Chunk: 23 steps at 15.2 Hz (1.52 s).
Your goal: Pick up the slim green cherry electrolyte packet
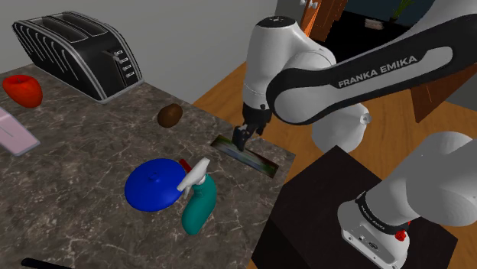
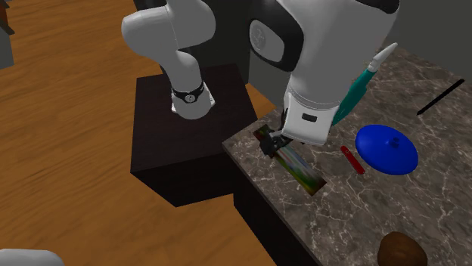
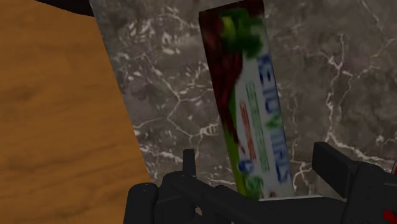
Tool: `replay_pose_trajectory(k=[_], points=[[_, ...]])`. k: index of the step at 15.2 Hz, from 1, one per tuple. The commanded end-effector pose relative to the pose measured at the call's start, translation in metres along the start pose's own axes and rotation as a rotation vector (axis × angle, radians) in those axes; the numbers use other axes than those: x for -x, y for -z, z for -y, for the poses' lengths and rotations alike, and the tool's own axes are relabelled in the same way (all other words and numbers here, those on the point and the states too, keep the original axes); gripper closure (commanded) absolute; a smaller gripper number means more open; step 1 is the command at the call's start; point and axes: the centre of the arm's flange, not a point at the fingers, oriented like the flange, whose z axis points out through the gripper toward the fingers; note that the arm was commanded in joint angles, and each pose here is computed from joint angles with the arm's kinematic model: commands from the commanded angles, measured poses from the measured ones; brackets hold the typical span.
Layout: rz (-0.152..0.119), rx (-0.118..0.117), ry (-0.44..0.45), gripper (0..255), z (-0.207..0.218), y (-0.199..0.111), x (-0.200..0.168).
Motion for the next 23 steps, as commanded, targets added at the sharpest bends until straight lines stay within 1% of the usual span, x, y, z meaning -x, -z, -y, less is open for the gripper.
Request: replay_pose_trajectory(k=[1, 8, 10, 11, 20, 23], points=[[-0.008, -0.008, 0.005, 0, 0.016, -0.013, -0.008], [-0.008, -0.008, 0.005, 0, 0.017, -0.050, -0.008], [-0.008, -0.008, 0.005, 0, 0.017, -0.053, -0.008], [-0.008, -0.008, 0.005, 255, 0.016, -0.053, -0.008], [-0.008, -0.008, 0.005, 255, 0.017, -0.053, -0.008], [-0.008, -0.008, 0.005, 255, 0.016, -0.037, -0.008]])
